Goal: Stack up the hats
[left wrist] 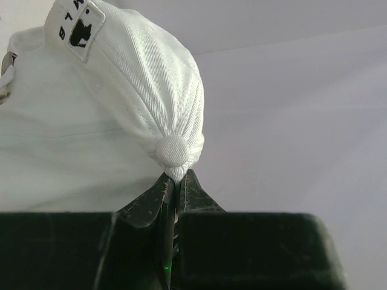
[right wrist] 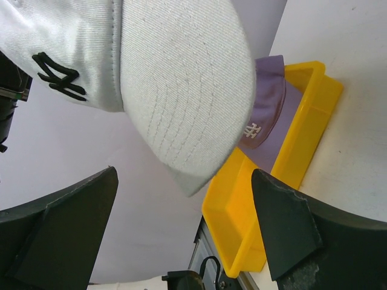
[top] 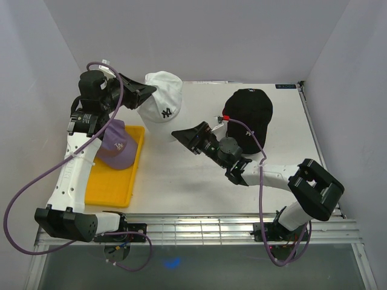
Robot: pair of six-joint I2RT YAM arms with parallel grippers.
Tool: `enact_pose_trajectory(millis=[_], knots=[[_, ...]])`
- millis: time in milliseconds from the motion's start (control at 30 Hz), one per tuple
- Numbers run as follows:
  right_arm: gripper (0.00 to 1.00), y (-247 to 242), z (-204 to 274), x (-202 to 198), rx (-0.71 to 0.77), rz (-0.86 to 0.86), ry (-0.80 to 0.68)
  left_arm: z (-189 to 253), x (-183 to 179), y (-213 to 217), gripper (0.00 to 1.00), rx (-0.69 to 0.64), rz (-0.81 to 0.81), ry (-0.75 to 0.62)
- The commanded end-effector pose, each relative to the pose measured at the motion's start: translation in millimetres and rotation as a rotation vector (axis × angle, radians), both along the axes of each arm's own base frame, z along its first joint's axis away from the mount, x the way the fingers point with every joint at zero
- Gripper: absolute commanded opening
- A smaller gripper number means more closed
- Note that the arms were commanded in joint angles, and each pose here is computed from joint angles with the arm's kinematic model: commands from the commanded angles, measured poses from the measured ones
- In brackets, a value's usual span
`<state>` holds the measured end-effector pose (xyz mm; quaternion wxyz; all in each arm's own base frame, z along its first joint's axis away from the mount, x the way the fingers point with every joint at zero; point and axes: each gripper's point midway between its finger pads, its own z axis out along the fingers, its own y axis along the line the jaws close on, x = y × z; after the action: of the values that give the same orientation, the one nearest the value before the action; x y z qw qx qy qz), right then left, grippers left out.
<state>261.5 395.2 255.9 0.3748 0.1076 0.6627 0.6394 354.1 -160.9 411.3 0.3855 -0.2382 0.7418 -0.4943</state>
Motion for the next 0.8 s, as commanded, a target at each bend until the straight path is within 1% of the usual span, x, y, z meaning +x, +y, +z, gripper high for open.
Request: enact_pose_trajectory(millis=[0, 267, 433, 533, 733, 767], knots=[[0.96, -6, 24, 2, 0.080, -0.039, -0.049, 28, -6, -1, 0.00, -0.004, 0.002, -0.088], [0.96, 2, 36, 8, 0.131, -0.036, -0.072, 15, -8, -22, 0.00, -0.002, -0.031, -0.057], [0.95, 2, 30, 8, 0.166, -0.037, -0.053, 13, -10, -34, 0.00, 0.001, -0.053, -0.049], [0.94, -4, 33, 7, 0.216, -0.046, -0.054, 12, -10, -36, 0.00, 0.002, -0.057, -0.047], [0.89, -15, 40, 4, 0.223, -0.070, -0.078, -6, -13, -36, 0.00, 0.016, -0.054, -0.017], [0.87, -17, 37, 5, 0.211, -0.082, -0.078, -8, -13, -36, 0.00, 0.018, -0.054, -0.015]])
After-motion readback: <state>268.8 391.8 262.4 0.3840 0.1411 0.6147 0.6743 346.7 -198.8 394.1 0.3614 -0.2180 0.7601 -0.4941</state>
